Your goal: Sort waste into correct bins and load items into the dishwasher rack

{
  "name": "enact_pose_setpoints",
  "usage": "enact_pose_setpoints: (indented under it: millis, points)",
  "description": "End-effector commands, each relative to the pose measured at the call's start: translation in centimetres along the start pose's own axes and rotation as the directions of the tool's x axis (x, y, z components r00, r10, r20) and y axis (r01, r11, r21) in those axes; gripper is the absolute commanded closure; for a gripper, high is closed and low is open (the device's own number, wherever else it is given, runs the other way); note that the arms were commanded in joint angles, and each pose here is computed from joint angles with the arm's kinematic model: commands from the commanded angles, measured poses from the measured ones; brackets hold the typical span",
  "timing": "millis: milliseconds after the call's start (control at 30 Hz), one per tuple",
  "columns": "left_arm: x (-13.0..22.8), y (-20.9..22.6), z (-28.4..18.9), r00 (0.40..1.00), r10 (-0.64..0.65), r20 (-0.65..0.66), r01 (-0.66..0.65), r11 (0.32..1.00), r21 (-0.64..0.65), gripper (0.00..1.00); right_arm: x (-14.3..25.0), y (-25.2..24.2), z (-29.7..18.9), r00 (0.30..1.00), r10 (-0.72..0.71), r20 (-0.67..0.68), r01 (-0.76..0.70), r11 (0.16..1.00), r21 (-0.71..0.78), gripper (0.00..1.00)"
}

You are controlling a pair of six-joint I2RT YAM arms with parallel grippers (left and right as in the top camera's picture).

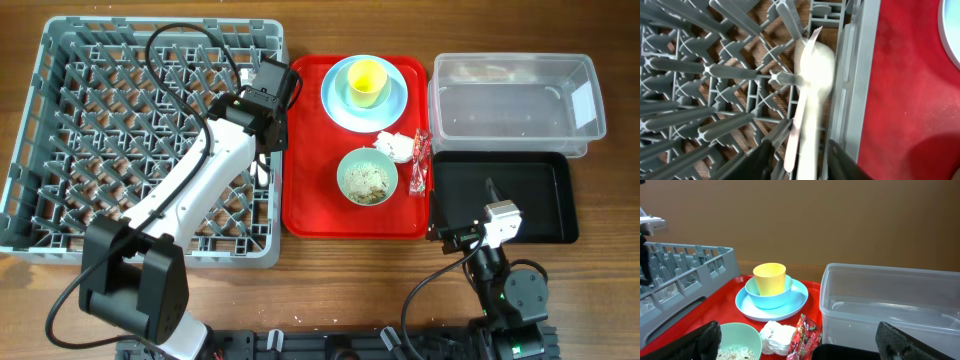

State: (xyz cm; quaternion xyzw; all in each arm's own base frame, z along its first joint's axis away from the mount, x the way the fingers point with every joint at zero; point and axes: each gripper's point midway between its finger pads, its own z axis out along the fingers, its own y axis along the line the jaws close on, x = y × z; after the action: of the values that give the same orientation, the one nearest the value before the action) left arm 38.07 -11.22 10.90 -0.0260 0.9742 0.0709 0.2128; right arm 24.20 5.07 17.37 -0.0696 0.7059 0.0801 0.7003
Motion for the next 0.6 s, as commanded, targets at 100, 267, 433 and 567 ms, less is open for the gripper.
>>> enact_pose_setpoints:
  millis: [100,267,433,567]
  points:
    - [-0.3,0.2,-0.7,1.0,-0.006,0.009,0.006,1.0,0.008,0.5,-0.3,-0.3,0.0,1.0,0.013,0.013,-0.013,1.0,0.015,0.0]
    - [-3.7,3.8,-11.9,0.948,-0.25,0.2,0.225,0.965,0.136,0.27,-0.3,-0.3,0.0,1.0,0.013,0.013,-0.013,1.0,0.015,0.0]
    - [-0.8,14.1,-22.5,0.783,-0.494,0.377,0.446,0.87,0.212,0.0,-0.3,-0.3,0.0,1.0,0.012,0.013,-0.013,1.0,0.015,0.0]
    - [1.4,16.4,-26.1,0.718,-0.537,0.442,0.475,0.843,0.253,0.0,-0.3,-0.3,0.0,1.0,0.012,0.013,-0.013,1.0,0.015,0.0]
